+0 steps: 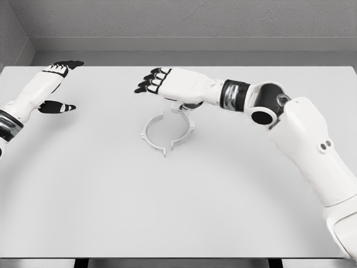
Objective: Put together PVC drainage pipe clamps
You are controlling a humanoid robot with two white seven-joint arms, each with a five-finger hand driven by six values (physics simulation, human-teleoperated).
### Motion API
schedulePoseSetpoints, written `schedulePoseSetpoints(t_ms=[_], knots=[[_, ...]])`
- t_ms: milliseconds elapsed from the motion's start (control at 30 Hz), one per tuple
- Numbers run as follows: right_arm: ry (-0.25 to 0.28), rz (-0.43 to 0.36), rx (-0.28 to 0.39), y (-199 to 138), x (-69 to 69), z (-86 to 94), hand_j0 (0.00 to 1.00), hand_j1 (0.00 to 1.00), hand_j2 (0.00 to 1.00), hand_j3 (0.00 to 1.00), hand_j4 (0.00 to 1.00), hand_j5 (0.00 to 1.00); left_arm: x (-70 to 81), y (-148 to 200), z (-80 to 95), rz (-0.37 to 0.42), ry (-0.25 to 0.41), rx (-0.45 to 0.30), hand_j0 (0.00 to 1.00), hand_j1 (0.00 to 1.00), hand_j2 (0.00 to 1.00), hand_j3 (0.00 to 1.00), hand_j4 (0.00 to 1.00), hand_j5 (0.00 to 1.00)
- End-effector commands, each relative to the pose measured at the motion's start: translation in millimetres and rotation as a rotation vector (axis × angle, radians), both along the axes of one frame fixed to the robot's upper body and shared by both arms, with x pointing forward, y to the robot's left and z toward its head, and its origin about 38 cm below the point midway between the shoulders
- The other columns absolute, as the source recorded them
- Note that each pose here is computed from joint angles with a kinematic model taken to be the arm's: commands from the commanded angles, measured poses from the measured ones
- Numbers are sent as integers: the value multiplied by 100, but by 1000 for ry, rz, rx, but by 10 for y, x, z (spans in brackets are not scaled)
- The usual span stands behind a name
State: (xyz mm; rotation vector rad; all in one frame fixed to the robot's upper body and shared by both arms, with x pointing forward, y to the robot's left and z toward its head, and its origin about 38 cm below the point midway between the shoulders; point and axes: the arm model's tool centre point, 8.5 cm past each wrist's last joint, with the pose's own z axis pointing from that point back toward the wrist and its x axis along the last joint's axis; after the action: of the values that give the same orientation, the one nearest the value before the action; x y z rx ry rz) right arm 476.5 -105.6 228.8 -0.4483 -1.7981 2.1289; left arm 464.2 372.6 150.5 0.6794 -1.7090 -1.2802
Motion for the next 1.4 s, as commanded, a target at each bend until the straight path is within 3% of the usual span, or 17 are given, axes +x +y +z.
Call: schedulePoseSetpoints(t_ms=[0,67,133,167,233,300,367,500,600,733,833,967,1033,1367], knots=[[-3,-62,59,-421,82,195,100,100,100,100,100,100,1,-30,-12,-6,2,-7,100,100,100,100,100,100],[9,-110,29,-751,89,140,100,100,100,100,100,100,-2,-104,-65,-23,14,-3,100,100,100,100,100,100],[14,-171,80,-1085,50,170,100,100,100,100,100,100,3,-350,-188,-71,37,-13,100,100,100,100,100,100],[-2,-166,82,-1115,-14,200,100,100,100,100,100,100,-3,-448,-240,-92,48,-13,100,100,100,100,100,100],[16,-153,66,-1041,-45,88,100,100,100,100,100,100,8,-698,-305,-143,59,-16,100,100,100,100,100,100],[17,-160,77,-1089,-62,94,100,100,100,100,100,100,3,-793,-323,-165,62,-16,100,100,100,100,100,100],[12,-225,82,-1409,-74,114,100,100,100,100,100,100,-36,-935,-269,-209,42,-16,100,100,100,100,100,100],[71,-375,154,-2027,-435,-254,100,100,100,100,100,100,-132,-1158,-217,-281,21,-14,100,100,100,100,100,100],[71,-439,184,-2266,-536,-292,100,100,100,100,100,100,-281,-1259,-213,-322,7,-20,100,100,100,100,100,100],[104,-515,198,-2519,-661,-457,100,100,100,100,100,100,-341,-1319,-216,-345,5,-23,100,100,100,100,100,100],[122,-530,173,-2602,-741,-536,100,100,100,100,100,100,-369,-1351,-255,-354,14,-24,100,100,100,100,100,100],[128,-533,158,-2628,-738,-529,100,100,100,100,100,100,-395,-1419,-299,-371,24,-22,100,100,100,100,100,100],[198,-539,85,-2672,-762,-590,100,100,100,100,100,100,-405,-1447,-324,-376,28,-19,100,100,100,100,100,100],[193,-548,97,-2688,-761,-564,100,100,100,100,100,100,-466,-1518,-369,-397,36,-19,100,100,100,100,100,100]])
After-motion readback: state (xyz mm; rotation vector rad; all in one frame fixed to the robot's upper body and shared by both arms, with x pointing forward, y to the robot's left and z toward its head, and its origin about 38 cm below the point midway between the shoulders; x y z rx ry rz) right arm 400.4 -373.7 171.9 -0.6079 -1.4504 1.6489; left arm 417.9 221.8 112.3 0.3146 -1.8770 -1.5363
